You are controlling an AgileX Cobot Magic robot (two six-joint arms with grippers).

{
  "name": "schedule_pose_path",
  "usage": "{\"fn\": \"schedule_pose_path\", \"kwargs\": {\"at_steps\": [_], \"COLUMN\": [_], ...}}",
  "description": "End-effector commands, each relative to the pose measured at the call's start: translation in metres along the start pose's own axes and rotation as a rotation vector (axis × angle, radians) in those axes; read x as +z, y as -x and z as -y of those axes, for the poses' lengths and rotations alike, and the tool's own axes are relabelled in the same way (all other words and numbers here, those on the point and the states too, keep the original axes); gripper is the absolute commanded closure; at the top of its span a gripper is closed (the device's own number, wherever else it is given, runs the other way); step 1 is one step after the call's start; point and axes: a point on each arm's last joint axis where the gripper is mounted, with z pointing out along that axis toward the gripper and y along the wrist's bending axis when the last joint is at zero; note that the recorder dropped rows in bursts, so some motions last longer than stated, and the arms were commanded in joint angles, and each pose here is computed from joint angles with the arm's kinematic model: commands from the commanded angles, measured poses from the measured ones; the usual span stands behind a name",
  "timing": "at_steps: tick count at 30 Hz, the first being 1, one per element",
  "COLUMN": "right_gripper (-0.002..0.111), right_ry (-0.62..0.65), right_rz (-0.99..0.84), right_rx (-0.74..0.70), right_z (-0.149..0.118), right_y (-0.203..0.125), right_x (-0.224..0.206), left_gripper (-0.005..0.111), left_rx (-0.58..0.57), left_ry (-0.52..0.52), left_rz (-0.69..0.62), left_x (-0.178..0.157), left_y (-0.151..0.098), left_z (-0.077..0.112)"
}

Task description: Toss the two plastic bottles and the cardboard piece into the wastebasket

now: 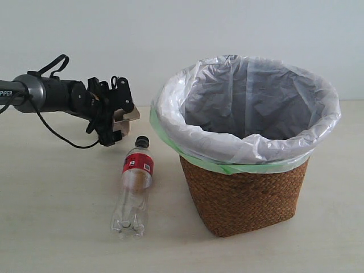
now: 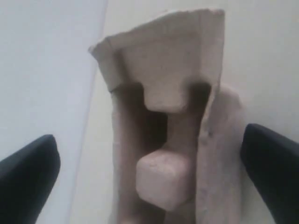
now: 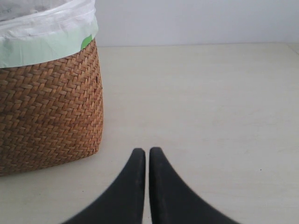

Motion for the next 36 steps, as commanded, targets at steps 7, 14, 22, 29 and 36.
{"fn": "schedule_pose_path", "kwargs": {"at_steps": [7, 14, 22, 29, 36], "right_gripper": [0.108, 0.108, 0.108, 0.108, 0.108], "right_ry": [-0.008, -0.008, -0.008, -0.008, -0.008], "right_rz": [0.014, 0.014, 0.014, 0.014, 0.014], "right_rx": [-0.009, -0.009, -0.009, -0.009, -0.009], "right_z": [0.000, 0.000, 0.000, 0.000, 0.000], "right_y": [0.001, 0.001, 0.001, 0.001, 0.001], "right_x": [0.000, 0.000, 0.000, 0.000, 0.000], "left_gripper": [0.102, 0.103, 0.103, 0.103, 0.103], "left_rx": [0.025, -0.027, -0.186, -0.383, -0.499], "left_ry": [-0.218, -0.228, -0.128, 0.005, 0.204], "left_rz": [-0.107, -0.149, -0.129, -0.139, -0.388], "left_x": [0.014, -0.002, -0.059, -0.119, -0.178], "left_y": [-0.019, -0.020, -0.004, 0.003, -0.013], "left_z": [0.035, 0.022, -0.027, -0.068, -0.095]}}
